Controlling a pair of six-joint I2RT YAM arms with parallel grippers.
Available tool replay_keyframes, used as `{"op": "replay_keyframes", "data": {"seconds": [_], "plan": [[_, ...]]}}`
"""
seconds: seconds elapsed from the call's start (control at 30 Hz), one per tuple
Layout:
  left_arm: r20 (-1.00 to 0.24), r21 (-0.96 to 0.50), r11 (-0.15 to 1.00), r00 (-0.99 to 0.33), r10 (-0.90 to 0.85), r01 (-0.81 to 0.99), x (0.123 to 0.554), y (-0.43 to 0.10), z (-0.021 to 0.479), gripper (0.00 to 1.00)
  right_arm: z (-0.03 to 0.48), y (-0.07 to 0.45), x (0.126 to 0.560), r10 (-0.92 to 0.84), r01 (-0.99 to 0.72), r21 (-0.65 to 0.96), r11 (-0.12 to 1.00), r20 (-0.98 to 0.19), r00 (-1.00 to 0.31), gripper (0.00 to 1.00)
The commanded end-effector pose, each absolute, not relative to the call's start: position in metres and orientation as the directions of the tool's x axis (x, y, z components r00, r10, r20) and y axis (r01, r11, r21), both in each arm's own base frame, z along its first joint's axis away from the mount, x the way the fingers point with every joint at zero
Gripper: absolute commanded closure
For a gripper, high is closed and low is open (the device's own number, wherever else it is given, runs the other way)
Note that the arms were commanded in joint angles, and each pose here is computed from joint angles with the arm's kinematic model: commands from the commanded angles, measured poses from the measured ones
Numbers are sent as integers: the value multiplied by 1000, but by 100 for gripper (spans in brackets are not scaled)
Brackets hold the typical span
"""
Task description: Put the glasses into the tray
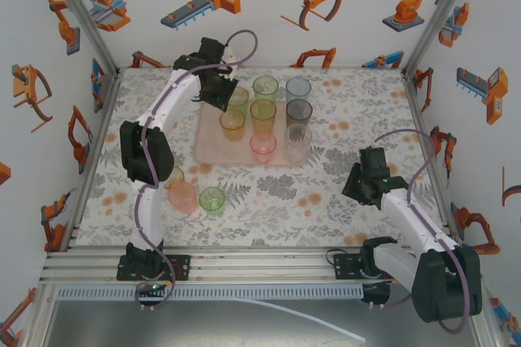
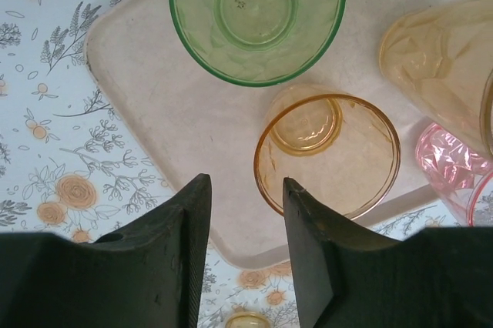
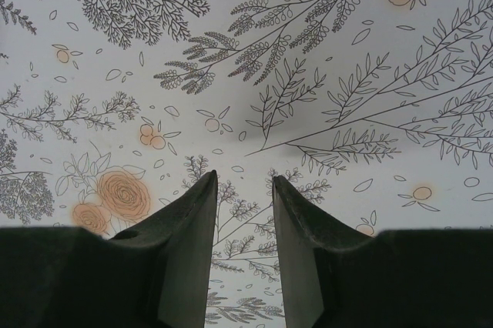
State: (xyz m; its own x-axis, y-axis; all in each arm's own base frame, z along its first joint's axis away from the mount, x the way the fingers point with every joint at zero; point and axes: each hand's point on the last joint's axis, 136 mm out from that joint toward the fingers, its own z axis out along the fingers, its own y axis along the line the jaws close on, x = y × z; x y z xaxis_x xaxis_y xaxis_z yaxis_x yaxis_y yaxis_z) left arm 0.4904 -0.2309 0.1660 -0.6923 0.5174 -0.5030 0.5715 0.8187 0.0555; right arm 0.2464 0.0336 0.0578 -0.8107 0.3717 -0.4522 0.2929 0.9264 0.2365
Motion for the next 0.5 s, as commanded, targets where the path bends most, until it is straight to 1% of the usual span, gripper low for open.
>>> {"op": "replay_keyframes", "data": {"seconds": [0.0, 0.07, 0.1, 0.2, 0.23, 0.47], "plan": [[-552, 82, 812, -652, 520, 578, 482, -227, 209, 55, 61, 32, 249, 378, 293, 245, 924, -468, -799, 64], [-556, 90, 814, -649, 519, 574, 479, -225, 216, 54, 60, 32, 248, 377, 293, 245, 924, -468, -799, 63], [-559, 94, 814, -646, 519, 573, 477, -223, 219, 51, 61, 32, 248, 377, 292, 246, 924, -469, -798, 63], [-565, 96, 811, -639, 522, 577, 470, -220, 228, 50, 61, 32, 249, 377, 291, 247, 924, -469, -798, 63], [-565, 98, 809, -636, 525, 580, 466, -218, 231, 47, 60, 32, 248, 377, 292, 247, 924, -468, -799, 63], [-548, 104, 778, -618, 564, 619, 433, -206, 243, 46, 60, 33, 248, 376, 290, 247, 924, -467, -800, 63]]}}
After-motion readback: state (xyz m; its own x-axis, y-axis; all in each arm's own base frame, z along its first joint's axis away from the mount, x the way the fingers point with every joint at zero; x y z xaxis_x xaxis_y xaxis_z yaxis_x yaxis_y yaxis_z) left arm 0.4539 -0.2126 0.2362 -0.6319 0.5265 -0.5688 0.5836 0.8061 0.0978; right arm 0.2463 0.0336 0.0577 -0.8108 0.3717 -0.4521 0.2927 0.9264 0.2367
